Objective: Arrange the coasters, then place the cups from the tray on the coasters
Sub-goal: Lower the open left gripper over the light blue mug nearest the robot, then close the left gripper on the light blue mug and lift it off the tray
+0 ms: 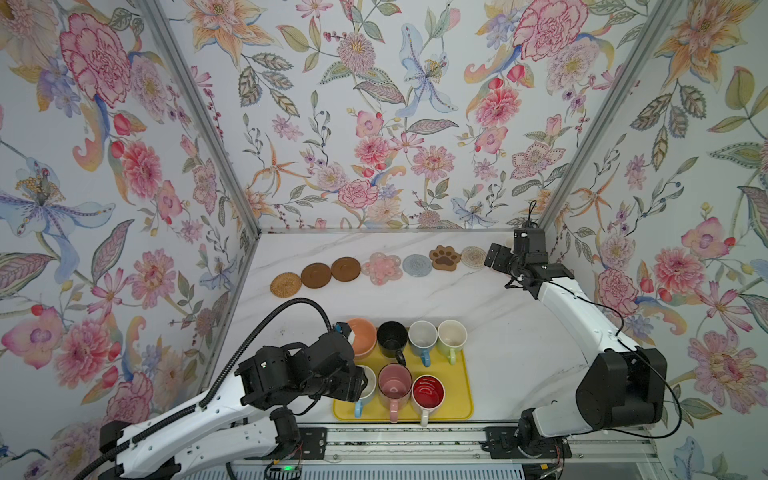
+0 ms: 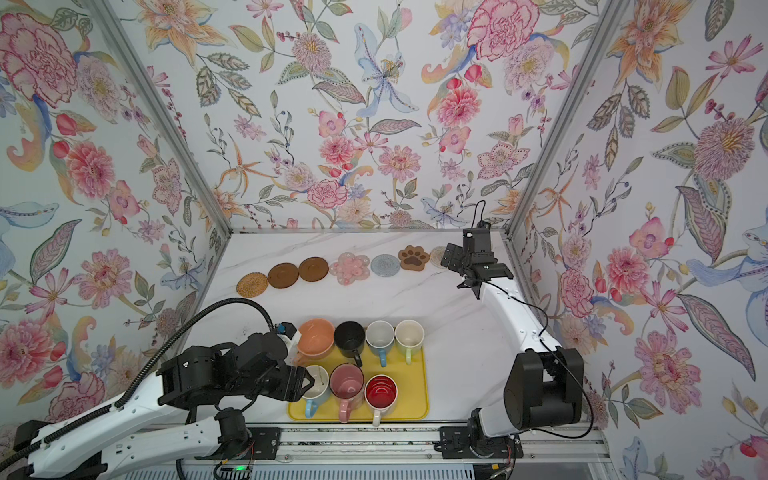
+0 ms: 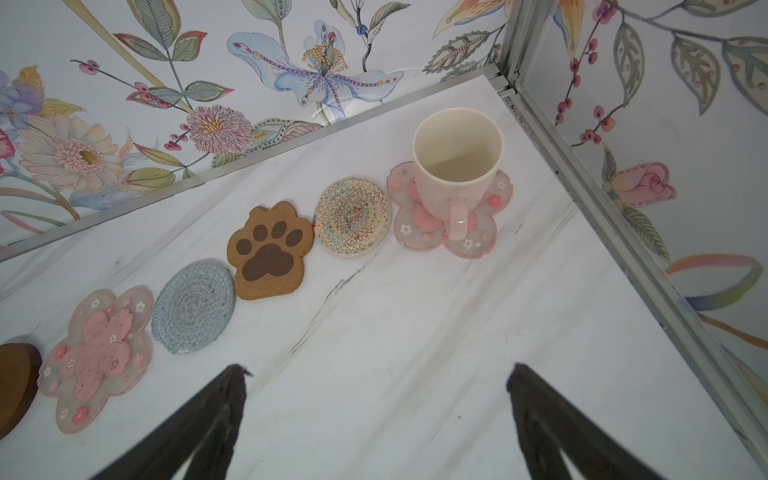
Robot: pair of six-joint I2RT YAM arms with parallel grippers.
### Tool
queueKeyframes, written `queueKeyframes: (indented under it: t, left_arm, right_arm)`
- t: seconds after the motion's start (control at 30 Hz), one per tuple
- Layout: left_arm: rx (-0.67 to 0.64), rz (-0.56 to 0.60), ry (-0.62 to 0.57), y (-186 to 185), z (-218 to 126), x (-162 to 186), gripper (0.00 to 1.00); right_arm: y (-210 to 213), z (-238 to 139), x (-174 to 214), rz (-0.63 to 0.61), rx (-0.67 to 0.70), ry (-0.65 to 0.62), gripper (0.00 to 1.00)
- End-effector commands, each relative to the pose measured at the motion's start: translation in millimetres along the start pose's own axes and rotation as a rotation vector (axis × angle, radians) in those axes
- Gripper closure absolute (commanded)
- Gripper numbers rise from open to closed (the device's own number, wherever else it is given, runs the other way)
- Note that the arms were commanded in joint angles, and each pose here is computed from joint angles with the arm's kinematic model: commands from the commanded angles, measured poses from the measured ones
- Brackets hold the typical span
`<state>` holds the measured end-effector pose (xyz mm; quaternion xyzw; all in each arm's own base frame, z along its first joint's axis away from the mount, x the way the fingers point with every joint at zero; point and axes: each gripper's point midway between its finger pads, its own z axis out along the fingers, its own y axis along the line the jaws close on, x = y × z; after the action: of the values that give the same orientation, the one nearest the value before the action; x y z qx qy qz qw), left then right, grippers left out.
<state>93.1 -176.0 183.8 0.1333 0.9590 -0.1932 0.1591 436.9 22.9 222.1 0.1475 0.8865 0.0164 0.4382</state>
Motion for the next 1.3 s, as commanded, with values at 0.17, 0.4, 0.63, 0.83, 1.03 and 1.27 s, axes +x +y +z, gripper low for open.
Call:
queueKeyframes:
  t: [0.17,0.4,0.63,0.83,1.03,1.27]
  left_arm:
    - [-0.069,-0.011,0.066,8.7,10.5,29.7,0.25]
    - [-0.069,0.033,0.119,-0.2,34.0,44.5,0.28]
    - [-0.109,0.069,0.145,1.6,53.8,48.9,0.32]
    - [-0.159,0.097,0.165,4.2,65.5,49.6,0.38]
    - [-0.212,0.107,0.191,9.8,72.5,52.5,0.42]
    - [-0.229,0.085,0.211,18.3,76.7,59.3,0.46]
  right_arm:
    - [-2.1,-7.8,-1.4,-0.013,0.025,-0.004,0.01]
    - [-3.0,-16.1,-2.1,-0.016,0.02,-0.018,0.01]
    - [-5.1,-19.5,-0.3,-0.02,0.019,-0.025,0.01]
    - [-1.2,-14.7,3.1,-0.019,0.005,-0.013,0.01]
    - [-0.5,-17.4,0.6,-0.02,-0.001,-0.02,0.01]
    - [-0.6,-19.0,0.5,-0.02,-0.005,-0.024,0.01]
